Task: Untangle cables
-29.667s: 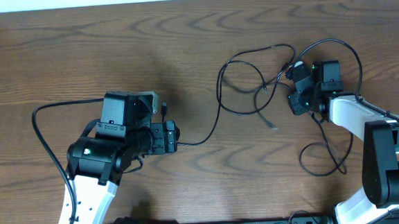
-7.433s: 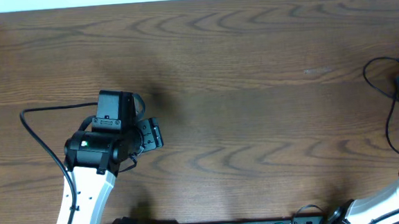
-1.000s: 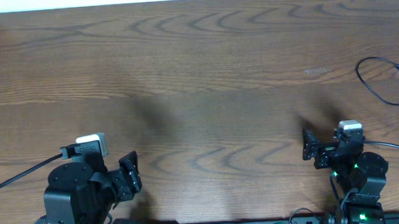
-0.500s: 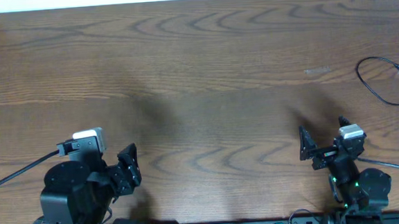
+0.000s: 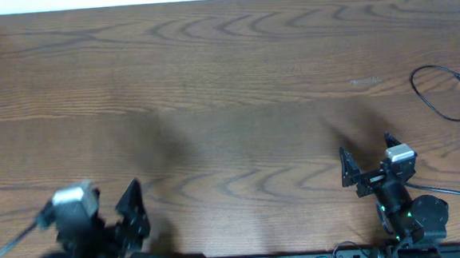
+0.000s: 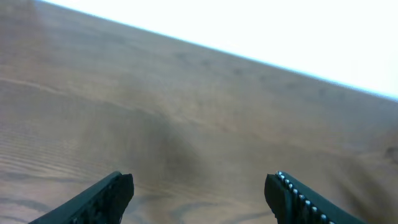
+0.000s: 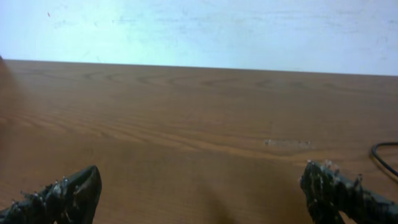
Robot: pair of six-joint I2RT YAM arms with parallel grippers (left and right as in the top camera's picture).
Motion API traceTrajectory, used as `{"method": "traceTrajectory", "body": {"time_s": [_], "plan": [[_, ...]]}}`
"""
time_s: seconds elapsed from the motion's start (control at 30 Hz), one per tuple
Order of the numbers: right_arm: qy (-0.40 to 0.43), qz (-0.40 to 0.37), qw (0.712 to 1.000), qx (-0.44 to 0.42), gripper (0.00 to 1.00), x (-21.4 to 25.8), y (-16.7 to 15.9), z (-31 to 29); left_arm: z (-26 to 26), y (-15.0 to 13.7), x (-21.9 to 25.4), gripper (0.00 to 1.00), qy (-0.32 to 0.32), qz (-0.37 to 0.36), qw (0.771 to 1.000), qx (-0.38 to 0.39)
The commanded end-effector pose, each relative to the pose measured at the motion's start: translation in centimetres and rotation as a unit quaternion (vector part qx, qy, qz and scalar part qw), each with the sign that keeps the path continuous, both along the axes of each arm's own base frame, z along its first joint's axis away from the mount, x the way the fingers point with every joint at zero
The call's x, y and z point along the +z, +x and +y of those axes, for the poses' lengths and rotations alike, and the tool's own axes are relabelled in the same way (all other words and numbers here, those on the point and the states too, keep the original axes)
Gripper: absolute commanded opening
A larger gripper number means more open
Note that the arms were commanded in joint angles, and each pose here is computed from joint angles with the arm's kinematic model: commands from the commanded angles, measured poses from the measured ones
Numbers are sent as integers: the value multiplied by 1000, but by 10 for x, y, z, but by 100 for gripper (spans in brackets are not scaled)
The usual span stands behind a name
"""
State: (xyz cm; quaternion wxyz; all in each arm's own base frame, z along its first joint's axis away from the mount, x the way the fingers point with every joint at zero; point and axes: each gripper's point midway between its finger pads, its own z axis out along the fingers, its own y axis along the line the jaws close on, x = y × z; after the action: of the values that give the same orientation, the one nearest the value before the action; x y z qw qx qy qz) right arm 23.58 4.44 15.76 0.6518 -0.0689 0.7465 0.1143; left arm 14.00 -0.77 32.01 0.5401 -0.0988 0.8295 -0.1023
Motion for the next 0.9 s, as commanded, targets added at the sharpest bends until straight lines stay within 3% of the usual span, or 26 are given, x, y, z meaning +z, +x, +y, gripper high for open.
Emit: {"method": "traceTrajectory", "body": {"time_s": [0.0, 0.03, 0.07, 0.17, 0.43, 0.6, 0.87], "plan": [[-6, -2, 1000, 3, 99, -1, 0, 1, 11, -28, 16, 75, -23, -66, 997, 24], [-6, -2, 1000, 3, 99, -1, 0, 1, 13, -37, 18, 76, -27, -81, 996, 24], [-6, -2, 1000, 3, 99, -1, 0, 1, 14, -42, 17, 86, -29, -87, 995, 23], [-6, -2, 1000, 3, 99, -1, 0, 1, 25, -59, 8, 93, -44, -91, 993, 53], [-6, -2, 1000, 3, 99, -1, 0, 1, 34, -71, -18, 95, -56, -57, 993, 83], [-6, -2, 1000, 3, 99, -1, 0, 1, 30, -48, -23, 95, -51, -64, 993, 81], [-6, -2, 1000, 3, 99, -1, 0, 1, 10, 22, -53, 96, -48, -88, 994, 53]]}}
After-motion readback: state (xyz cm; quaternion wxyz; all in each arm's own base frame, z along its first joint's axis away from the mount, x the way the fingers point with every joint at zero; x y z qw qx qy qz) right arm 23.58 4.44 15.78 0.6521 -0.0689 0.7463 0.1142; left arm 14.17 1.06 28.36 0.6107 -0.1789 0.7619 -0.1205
